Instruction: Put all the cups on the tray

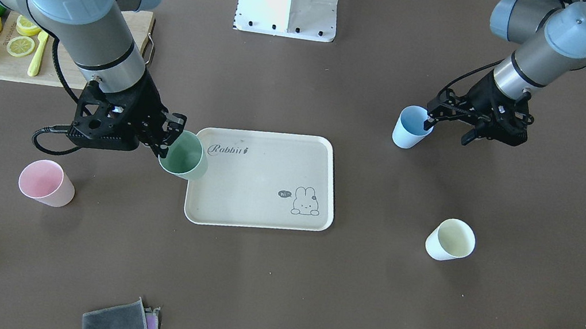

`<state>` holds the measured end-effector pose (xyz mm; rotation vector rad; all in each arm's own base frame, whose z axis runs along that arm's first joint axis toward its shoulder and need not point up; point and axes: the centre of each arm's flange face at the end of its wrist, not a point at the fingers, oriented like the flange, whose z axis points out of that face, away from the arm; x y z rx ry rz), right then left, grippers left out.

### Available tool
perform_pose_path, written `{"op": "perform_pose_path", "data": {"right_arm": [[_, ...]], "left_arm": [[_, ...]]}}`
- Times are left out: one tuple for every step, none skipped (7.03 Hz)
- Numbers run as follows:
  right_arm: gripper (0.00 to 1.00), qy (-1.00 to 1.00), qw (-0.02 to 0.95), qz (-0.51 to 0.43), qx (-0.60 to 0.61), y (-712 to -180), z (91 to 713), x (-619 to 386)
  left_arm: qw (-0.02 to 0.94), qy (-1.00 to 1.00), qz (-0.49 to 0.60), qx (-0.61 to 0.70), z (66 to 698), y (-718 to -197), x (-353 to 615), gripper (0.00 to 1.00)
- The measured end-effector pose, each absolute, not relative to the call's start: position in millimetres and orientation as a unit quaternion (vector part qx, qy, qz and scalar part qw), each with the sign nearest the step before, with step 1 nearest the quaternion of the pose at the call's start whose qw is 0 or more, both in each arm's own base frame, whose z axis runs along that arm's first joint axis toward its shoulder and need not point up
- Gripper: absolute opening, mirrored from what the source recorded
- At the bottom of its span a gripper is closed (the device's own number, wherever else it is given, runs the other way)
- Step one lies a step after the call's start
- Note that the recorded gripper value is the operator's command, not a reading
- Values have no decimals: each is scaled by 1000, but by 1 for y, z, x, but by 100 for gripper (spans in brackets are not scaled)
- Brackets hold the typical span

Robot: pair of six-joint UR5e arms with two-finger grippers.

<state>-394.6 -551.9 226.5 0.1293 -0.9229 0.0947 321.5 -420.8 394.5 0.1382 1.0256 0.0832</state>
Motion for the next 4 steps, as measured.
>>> {"op": "perform_pose_path", "data": {"right_arm": [[0,-441,894,43,65,-552,224,-406],[0,-436,896,41,68,-551,224,-415],[0,-432,898,38,69,-548,226,-425],[0,-427,901,37,69,-543,229,-438]], "left_arm": [[869,489,47,59,398,-413,328,97],[869,488,55,53,400,-406,336,92],[870,487,62,48,403,-401,343,89],[870,486,65,45,404,-398,347,84]]}}
